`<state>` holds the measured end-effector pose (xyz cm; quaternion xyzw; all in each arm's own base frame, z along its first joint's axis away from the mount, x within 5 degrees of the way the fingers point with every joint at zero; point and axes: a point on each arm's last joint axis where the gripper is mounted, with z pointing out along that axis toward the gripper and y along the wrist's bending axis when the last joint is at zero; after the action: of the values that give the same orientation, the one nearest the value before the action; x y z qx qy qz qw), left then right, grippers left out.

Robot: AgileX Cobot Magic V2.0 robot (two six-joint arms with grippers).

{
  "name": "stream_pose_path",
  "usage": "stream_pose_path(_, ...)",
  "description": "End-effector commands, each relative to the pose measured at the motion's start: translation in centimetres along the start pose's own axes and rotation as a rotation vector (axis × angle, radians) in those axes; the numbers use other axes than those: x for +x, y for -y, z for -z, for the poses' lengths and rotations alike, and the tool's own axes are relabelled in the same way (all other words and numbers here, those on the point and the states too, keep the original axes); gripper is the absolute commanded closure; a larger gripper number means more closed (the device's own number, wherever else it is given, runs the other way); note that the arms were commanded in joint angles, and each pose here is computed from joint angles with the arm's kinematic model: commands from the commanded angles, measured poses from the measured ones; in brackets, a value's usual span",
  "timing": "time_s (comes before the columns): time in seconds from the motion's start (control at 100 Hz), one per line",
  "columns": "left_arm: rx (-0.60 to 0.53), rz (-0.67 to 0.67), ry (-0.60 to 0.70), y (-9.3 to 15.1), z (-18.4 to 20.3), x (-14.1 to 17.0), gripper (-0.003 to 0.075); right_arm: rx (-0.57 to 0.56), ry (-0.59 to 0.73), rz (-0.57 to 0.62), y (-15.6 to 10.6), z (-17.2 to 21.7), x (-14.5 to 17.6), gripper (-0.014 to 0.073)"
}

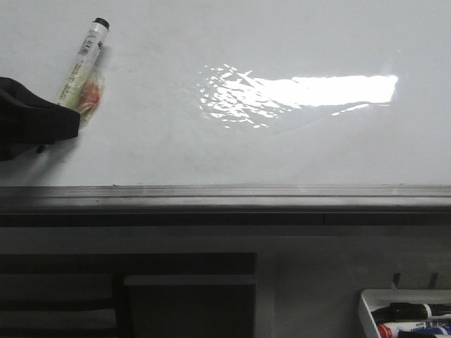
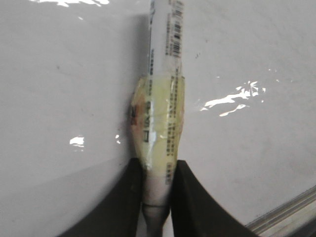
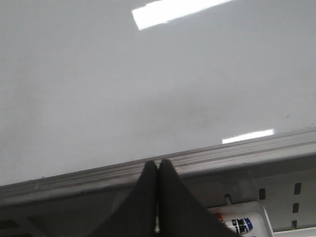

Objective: Write number 5 on whiteboard

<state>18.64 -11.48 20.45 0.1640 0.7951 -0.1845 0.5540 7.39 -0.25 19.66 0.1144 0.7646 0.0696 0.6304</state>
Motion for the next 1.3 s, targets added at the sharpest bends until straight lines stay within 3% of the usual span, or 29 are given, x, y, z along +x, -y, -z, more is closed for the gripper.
stream_pose_path(0.0, 0.004, 0.016, 0.069, 0.2, -0.2, -1.3, 0.0741, -0.003, 0.061, 0.052, -0.5, 0.2, -2.3, 0.0656)
stream_pose_path(0.15, 0.055, -0.074, 0.078, 0.7, 0.0, -1.4, 0.0741, -0.058, 0.065, 0.219, -1.5, 0.7, -4.1, 0.0656)
stream_pose_path(0.25, 0.101, -0.155, 0.102, 1.1, 0.4, -1.8, 0.0741, -0.199, 0.05, 0.273, -2.6, 0.9, -4.1, 0.0656)
stream_pose_path(0.36, 0.162, -0.264, 0.14, 1.8, 1.1, -2.3, 0.0741, -0.347, 0.013, 0.428, -3.7, 0.8, -3.5, 0.0656)
stream_pose_path(0.51, 0.275, -0.49, 0.179, 2.9, 2.0, -2.6, 0.0741, -0.524, -0.058, 0.457, -5.6, 0.6, -3.4, 0.0656)
stream_pose_path(0.71, 0.42, -0.764, 0.225, 4.3, 2.9, -2.2, 0.0741, -0.729, -0.093, 0.491, -9.6, 0.4, -5.9, 0.0652)
stream_pose_path(0.77, 0.465, -0.805, 0.26, 4.7, 3.1, -2.2, 0.0741, -0.775, -0.111, 0.504, -11.0, 0.2, -6.5, 0.061)
stream_pose_path(0.91, 0.549, -0.838, 0.353, 5.5, 3.7, -2.5, 0.0741, -0.855, -0.158, 0.529, -14.4, -0.5, -7.8, 0.0293)
stream_pose_path(0.98, 0.562, -0.842, 0.366, 5.7, 3.8, -2.6, 0.0741, -0.88, -0.155, 0.532, -15.8, -0.9, -8.4, 0.0186)
stream_pose_path(1.29, 0.585, -0.872, 0.37, 5.8, 3.9, -2.4, 0.0741, -0.918, -0.168, 0.528, -20.0, -2.5, -9.1, 0.0237)
